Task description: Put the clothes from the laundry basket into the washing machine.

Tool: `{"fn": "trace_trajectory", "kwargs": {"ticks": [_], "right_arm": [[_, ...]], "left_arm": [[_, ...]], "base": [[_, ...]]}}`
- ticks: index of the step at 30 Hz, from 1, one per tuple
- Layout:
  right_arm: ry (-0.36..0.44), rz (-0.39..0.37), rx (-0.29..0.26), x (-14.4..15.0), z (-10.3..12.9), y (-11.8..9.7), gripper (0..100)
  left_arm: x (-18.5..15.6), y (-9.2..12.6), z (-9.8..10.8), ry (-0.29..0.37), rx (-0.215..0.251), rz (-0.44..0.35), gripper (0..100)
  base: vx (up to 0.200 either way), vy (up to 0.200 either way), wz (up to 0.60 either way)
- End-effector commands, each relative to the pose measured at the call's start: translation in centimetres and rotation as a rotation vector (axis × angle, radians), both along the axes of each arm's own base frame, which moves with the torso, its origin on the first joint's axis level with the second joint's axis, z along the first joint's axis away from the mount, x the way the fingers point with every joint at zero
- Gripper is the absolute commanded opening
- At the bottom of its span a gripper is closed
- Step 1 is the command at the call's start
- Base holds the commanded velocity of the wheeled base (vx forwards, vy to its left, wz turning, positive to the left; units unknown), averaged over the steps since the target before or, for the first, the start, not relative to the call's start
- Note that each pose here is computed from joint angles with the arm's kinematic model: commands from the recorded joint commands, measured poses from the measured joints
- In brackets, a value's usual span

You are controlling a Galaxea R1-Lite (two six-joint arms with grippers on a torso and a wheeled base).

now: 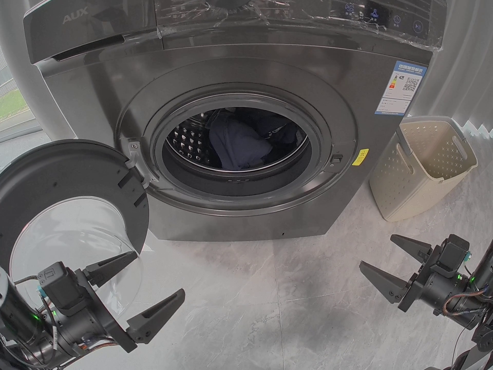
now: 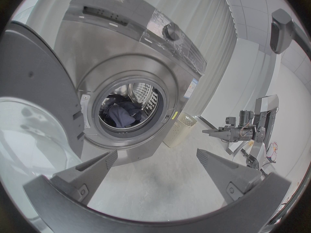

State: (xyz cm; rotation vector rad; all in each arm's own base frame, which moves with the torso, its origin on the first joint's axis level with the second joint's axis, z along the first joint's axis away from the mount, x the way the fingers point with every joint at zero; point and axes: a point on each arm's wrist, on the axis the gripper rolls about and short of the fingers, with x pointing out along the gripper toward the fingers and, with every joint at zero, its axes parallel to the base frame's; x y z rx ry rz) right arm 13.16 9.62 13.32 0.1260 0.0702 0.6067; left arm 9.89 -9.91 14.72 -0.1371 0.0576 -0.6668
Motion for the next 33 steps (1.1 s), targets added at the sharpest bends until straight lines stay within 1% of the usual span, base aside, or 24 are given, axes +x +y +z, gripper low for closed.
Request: {"fn": "trace_trajectory", "kwargs": {"ticks": [1,4,7,10,12,15,17,18,19,20,22,23,25,27,28,29,30,31,33], "right_arm": [[-0.013,-0.013,0.007,-1.0,0.4,-1.0,100],[-0.016,-0.016,0.008,-1.2,0.5,-1.2,100],[-0.03,-0.019,0.018,-1.7,0.9,-1.5,100],[-0.033,-0.053,0.017,-2.1,1.1,-2.4,100],[-0.03,-0.079,0.009,-2.4,1.1,-3.0,100],[-0.003,-0.119,-0.009,-3.3,0.9,-4.1,100],[0.004,-0.125,-0.012,-3.5,0.9,-4.3,100],[0.018,-0.159,-0.019,-4.2,0.8,-5.1,100],[0.018,-0.169,-0.019,-4.3,0.7,-5.3,100],[0.02,-0.201,-0.019,-4.8,0.7,-5.8,100],[0.024,-0.26,-0.022,-5.5,0.5,-6.7,100],[0.023,-0.289,-0.024,-6.0,0.4,-7.1,100],[0.003,-0.333,-0.024,-7.1,0.3,-7.8,100],[-0.019,-0.361,-0.017,-8.1,0.2,-8.3,100],[-0.035,-0.387,-0.012,-9.2,-0.1,-8.7,100],[-0.042,-0.404,-0.012,-9.9,-0.4,-8.9,100],[-0.042,-0.404,-0.012,-9.9,-0.4,-8.9,100],[-0.046,-0.436,-0.012,-11.1,-1.1,-9.3,100],[-0.061,-0.468,-0.005,-12.2,-1.7,-9.5,100]], "left_arm": [[-1.1,1.6,0.5,-0.047,-0.042,0.029,100],[-1.5,2.2,0.5,-0.056,-0.052,0.046,100],[-2.1,3.5,0.4,-0.044,-0.03,0.094,100],[-2.8,4.6,0.4,-0.058,-0.012,0.135,100],[-3.1,5.2,0.4,-0.071,-0.006,0.171,100],[-3.9,6.3,0.3,-0.089,-0.007,0.222,100],[-4.1,6.5,0.2,-0.09,-0.006,0.231,100],[-4.8,7.2,-0.1,-0.084,0.004,0.267,100],[-4.9,7.3,-0.2,-0.081,0.008,0.274,100],[-5.3,7.7,-0.6,-0.07,0.015,0.298,100],[-6.0,8.2,-1.0,-0.064,0.011,0.324,100],[-6.4,8.5,-1.2,-0.066,0.008,0.337,100],[-7.1,8.9,-1.5,-0.072,0.005,0.363,100],[-7.5,9.2,-1.8,-0.072,0.006,0.393,100],[-7.9,9.4,-2.1,-0.069,0.008,0.419,100],[-8.3,9.6,-2.4,-0.068,0.01,0.426,100],[-8.3,9.6,-2.4,-0.068,0.01,0.426,100],[-9.0,9.9,-3.0,-0.072,0.009,0.444,100],[-9.7,10.0,-3.4,-0.084,0.008,0.47,100]], "base": [[-0.2,0.0,0.0],[-0.2,0.0,0.0],[0.0,0.0,0.0],[-0.2,0.0,0.0],[0.0,0.0,0.0],[0.0,0.0,0.0],[-0.1,0.0,0.0],[-0.2,0.0,0.0],[-0.2,0.0,0.0],[0.0,0.0,0.0],[0.0,0.0,0.0],[-0.2,0.0,0.0],[-0.2,0.0,0.0],[0.0,0.0,0.0],[0.0,0.0,0.0],[0.0,0.0,0.0],[0.0,0.0,0.0],[0.0,0.0,0.0],[-0.2,0.0,0.0]]}}
